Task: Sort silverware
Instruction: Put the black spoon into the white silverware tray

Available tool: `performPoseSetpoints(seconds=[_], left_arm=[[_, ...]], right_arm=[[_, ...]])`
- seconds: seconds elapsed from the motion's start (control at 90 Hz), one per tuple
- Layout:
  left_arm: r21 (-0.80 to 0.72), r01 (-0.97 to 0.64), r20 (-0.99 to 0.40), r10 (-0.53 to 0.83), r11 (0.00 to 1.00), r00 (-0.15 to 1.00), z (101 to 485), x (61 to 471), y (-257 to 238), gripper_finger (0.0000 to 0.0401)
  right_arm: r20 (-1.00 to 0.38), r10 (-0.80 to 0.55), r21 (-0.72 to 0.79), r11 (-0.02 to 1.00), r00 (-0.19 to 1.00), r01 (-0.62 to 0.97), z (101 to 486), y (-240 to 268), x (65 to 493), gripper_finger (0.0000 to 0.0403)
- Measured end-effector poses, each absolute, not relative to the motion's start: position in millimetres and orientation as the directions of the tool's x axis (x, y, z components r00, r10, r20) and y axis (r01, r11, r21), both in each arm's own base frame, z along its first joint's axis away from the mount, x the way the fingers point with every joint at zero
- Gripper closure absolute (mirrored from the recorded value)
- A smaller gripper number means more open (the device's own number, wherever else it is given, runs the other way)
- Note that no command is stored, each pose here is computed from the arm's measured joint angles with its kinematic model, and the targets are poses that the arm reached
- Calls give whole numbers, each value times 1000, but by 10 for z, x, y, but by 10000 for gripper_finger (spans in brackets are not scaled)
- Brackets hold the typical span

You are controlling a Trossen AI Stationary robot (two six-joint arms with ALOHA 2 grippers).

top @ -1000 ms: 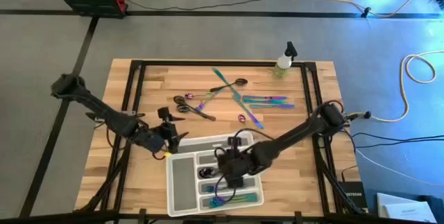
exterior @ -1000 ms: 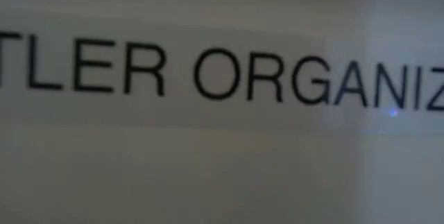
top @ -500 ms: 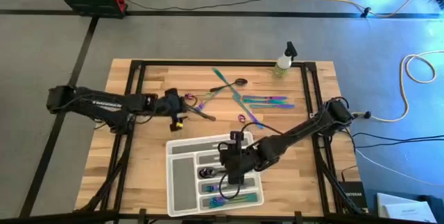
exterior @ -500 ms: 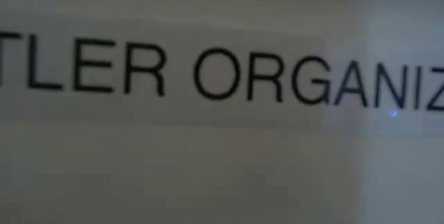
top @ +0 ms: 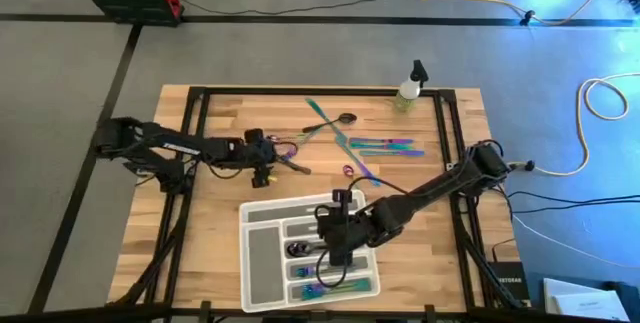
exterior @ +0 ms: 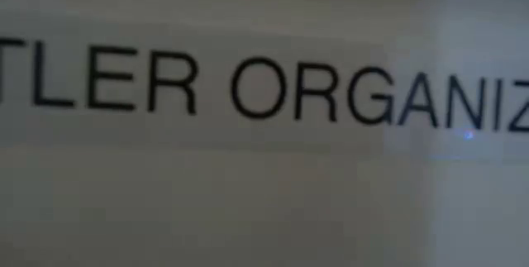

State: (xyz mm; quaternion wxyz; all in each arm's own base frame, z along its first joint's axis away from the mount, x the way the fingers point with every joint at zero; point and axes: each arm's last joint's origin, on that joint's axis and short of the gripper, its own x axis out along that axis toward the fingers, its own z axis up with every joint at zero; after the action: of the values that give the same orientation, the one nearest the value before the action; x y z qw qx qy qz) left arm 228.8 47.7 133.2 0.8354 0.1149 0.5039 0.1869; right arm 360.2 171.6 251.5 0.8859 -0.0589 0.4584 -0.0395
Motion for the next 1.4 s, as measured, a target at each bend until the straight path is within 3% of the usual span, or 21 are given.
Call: performPoseSetpoints(seconds=[0.144,0.433,0.633,0.989,1.278,1.4], left_arm=[[501,-216,-746,545,838,384,1271,2336,454,138],[583,-216,-702,619,783,353,1226,2366,478,147],[577,-238,-713,624,781,321,1170,2356,479,209],[566,-159,-760,587,809,278,1084,2322,402,386],[531,-87,-816,536,843,217,1312,2302,210,393],[516,-147,-800,536,844,270,1561,2389,168,393]], right_arm=[[-809,-125,-141,990,574,17,2512,1715,3599,306],[-808,-125,-141,990,575,18,2512,1715,3600,306],[-809,-125,-141,990,574,18,2512,1715,3599,306],[-809,-124,-140,990,575,17,2512,1715,3600,306],[-811,-118,-124,992,573,27,2511,1717,3600,306],[-810,-116,-122,992,574,29,2512,1716,3602,306]])
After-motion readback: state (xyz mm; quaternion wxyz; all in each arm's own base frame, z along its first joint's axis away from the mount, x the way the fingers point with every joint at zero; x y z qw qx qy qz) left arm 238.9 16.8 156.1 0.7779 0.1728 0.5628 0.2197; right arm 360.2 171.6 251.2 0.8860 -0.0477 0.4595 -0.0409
